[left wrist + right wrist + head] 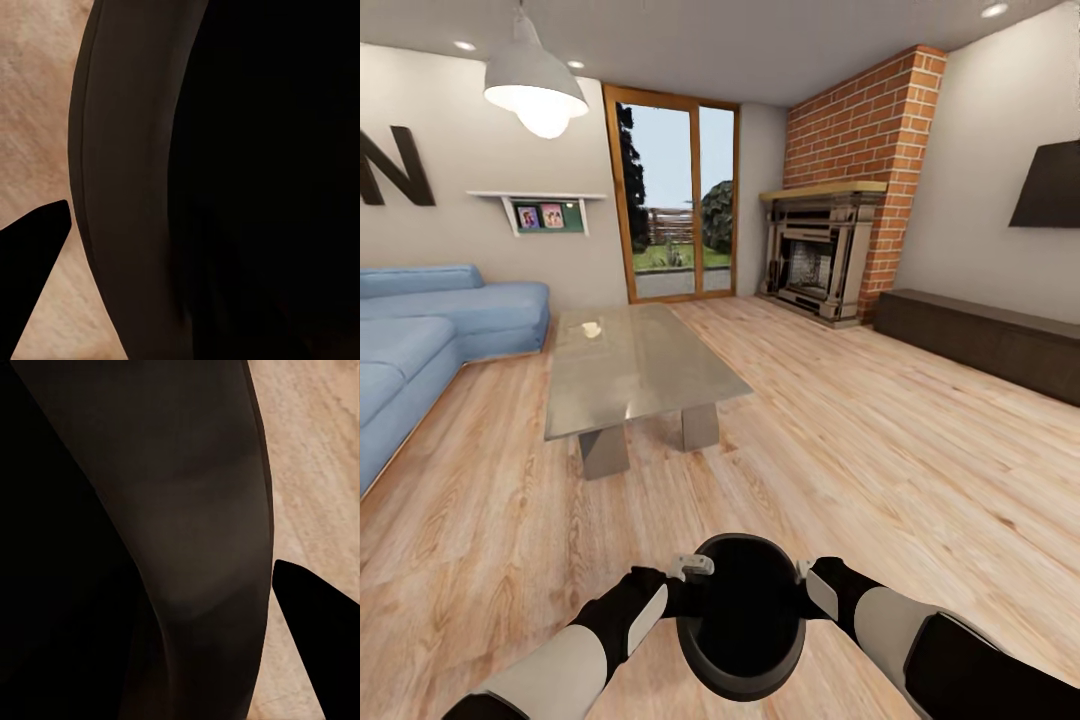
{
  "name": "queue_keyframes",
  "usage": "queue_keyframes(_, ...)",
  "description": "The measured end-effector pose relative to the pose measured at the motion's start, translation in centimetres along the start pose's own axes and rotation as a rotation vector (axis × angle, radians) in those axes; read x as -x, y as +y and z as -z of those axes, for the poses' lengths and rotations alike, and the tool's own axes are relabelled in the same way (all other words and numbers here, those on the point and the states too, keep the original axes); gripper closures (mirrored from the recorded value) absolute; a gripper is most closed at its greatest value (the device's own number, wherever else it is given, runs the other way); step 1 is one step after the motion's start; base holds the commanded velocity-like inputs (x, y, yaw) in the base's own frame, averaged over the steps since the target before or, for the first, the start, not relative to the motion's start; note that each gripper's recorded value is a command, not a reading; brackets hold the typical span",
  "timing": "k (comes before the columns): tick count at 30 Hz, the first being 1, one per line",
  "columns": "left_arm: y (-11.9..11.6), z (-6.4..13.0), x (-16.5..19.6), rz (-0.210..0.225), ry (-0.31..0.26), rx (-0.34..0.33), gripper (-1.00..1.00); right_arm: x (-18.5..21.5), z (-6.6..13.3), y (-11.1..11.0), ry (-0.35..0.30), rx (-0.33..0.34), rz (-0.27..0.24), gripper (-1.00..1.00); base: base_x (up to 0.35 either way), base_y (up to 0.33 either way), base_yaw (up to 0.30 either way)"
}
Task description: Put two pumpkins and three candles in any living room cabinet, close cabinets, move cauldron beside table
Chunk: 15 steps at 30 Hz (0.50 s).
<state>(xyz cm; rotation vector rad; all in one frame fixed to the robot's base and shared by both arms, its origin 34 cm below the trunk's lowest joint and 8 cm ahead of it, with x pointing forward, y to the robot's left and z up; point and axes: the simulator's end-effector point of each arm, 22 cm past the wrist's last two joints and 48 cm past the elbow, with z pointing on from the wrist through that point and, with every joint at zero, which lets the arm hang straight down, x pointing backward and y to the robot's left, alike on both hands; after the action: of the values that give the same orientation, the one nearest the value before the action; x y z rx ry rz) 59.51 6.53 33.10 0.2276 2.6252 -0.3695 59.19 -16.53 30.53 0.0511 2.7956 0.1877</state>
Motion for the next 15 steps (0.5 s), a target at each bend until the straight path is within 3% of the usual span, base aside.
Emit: queue_keyframes(15, -0.18, 0.86, 0.95, -0.008, -0.023, 0.002, 1.00, 0.85, 0.97, 0.17, -0.024, 0.002, 0.003, 1.00, 0.000, 0.000, 0.001)
